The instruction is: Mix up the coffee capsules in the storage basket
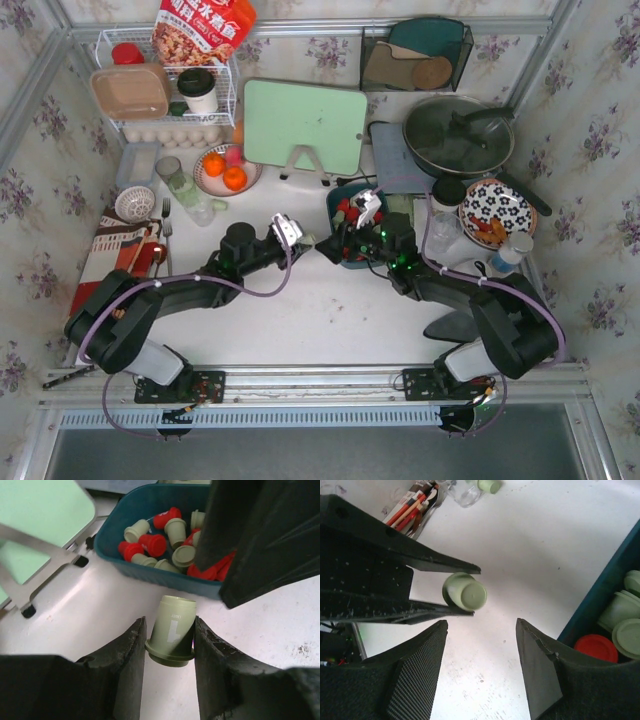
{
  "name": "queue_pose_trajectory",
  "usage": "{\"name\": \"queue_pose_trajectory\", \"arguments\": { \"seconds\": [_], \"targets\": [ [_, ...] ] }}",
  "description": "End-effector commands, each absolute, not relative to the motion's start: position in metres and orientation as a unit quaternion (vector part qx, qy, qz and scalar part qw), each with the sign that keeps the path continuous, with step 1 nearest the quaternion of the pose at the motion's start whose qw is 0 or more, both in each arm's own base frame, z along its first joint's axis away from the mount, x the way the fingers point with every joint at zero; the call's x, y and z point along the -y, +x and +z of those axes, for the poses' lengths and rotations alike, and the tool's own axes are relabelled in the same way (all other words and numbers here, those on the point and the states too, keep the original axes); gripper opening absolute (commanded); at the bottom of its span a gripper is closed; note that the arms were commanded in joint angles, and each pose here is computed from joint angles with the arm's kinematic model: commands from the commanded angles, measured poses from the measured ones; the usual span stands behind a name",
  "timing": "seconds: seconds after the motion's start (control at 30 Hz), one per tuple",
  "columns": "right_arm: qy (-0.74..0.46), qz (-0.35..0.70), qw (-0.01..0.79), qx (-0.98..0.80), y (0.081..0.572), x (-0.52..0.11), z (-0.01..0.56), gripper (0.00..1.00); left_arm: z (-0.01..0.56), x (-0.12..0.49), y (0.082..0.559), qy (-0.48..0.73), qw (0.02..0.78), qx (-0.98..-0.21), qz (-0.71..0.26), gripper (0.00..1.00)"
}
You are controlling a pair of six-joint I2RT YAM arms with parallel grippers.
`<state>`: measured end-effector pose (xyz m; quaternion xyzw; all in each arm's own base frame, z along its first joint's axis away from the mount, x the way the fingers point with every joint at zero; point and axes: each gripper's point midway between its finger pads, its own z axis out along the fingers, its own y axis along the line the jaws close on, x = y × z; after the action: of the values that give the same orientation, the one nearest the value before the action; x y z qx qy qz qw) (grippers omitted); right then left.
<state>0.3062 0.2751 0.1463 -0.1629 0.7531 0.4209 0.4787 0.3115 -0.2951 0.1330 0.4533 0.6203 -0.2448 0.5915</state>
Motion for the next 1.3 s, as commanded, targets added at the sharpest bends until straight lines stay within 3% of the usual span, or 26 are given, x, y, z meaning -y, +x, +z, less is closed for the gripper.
{"name": "queue_pose_trajectory", "arguments": {
  "seconds": [0.0, 0.67, 0.9, 1.03, 1.2, 1.27],
  "targets": [
    [-0.191, 0.433, 0.475, -0.742, 0.305, -0.285, 0.148, 0.65, 0.152, 0.311, 0.308, 0.486, 0.632, -0.556, -0.236, 0.28],
    [-0.199, 0.466, 0.457, -0.731, 0.295, -0.293, 0.152, 0.61, 0.170, 0.335, 0.292, 0.508, 0.653, -0.511, -0.233, 0.27],
    [-0.200, 0.472, 0.455, -0.728, 0.293, -0.294, 0.154, 0.48, 0.174, 0.336, 0.296, 0.505, 0.652, -0.519, -0.225, 0.29],
    [-0.198, 0.471, 0.456, -0.728, 0.294, -0.294, 0.154, 0.34, 0.175, 0.335, 0.300, 0.504, 0.647, -0.530, -0.216, 0.39],
    [-0.189, 0.459, 0.462, -0.735, 0.298, -0.290, 0.151, 0.23, 0.175, 0.334, 0.300, 0.498, 0.650, -0.531, -0.218, 0.66],
    [-0.180, 0.445, 0.471, -0.740, 0.302, -0.285, 0.150, 0.22, 0.176, 0.333, 0.298, 0.495, 0.651, -0.532, -0.220, 0.71]
  ]
}}
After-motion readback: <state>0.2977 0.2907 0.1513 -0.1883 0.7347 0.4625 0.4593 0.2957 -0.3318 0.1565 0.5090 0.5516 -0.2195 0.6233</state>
